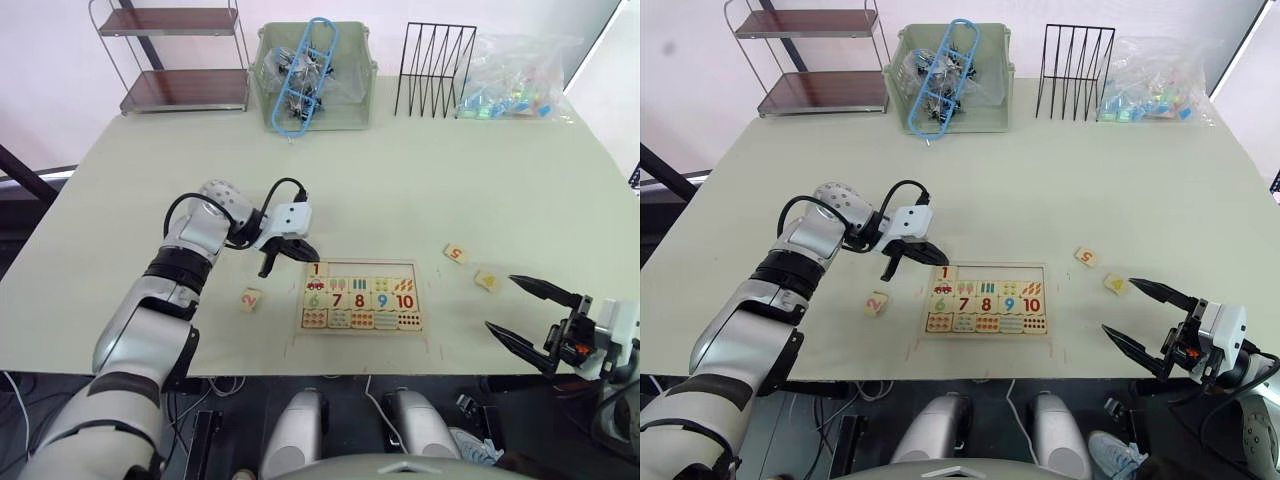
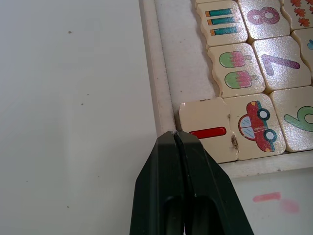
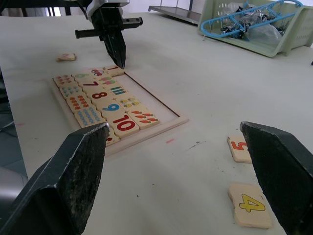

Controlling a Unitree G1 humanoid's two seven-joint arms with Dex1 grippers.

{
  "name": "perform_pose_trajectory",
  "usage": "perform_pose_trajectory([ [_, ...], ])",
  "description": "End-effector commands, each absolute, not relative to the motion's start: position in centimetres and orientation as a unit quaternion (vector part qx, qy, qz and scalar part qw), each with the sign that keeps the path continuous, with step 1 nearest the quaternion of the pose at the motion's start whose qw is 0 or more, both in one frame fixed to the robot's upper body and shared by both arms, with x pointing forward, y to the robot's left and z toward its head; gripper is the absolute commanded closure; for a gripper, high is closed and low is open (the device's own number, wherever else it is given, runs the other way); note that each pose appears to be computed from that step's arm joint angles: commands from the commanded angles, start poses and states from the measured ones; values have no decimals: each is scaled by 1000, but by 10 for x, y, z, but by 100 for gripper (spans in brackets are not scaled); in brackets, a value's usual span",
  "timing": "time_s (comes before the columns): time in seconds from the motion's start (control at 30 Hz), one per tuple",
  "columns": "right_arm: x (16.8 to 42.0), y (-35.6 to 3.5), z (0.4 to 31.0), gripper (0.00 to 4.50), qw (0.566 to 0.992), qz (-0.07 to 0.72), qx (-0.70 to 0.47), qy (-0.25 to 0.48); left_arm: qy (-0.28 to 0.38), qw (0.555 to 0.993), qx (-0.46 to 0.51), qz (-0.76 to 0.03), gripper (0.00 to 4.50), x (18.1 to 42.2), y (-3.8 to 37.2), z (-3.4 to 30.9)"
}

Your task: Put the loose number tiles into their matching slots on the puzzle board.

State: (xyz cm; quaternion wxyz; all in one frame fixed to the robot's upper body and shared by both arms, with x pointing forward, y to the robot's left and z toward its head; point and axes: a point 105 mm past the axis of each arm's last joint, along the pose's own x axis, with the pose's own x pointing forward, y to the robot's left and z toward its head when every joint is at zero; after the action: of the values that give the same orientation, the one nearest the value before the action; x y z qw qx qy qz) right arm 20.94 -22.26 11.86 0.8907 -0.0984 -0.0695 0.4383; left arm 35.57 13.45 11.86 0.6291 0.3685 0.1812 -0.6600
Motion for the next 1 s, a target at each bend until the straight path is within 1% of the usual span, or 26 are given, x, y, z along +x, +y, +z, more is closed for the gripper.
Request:
perform_pose_trajectory([
  [0.03,209,-222,124,0,888,440,-103,-83,167,635,374,-655,444,357,135,127],
  [0.1,209,-222,124,0,889,439,-102,-83,160,642,370,-653,444,359,135,129],
  [0.33,208,-224,123,0,891,435,-98,-82,111,688,301,-651,444,360,133,162],
  [0.47,209,-224,122,0,895,429,-90,-80,88,727,259,-630,444,362,138,175],
  [0.57,211,-225,122,0,900,421,-82,-77,55,755,202,-622,444,354,144,189],
  [0.67,215,-228,119,0,906,411,-79,-67,46,789,178,-587,444,351,154,189],
  [0.8,223,-235,120,0,912,399,-77,-64,41,821,148,-550,444,345,164,184],
  [0.83,226,-237,120,0,913,396,-74,-64,38,833,137,-535,407,343,168,184],
  [0.87,228,-238,121,0,915,393,-71,-64,35,842,129,-523,395,341,172,183],
  [0.9,229,-240,121,0,915,391,-69,-63,34,849,127,-512,360,339,175,182],
  [0.97,232,-242,121,0,918,387,-66,-62,32,861,122,-492,254,335,182,180],
  [1.0,234,-243,121,0,919,383,-65,-61,32,868,116,-482,209,333,186,179],
])
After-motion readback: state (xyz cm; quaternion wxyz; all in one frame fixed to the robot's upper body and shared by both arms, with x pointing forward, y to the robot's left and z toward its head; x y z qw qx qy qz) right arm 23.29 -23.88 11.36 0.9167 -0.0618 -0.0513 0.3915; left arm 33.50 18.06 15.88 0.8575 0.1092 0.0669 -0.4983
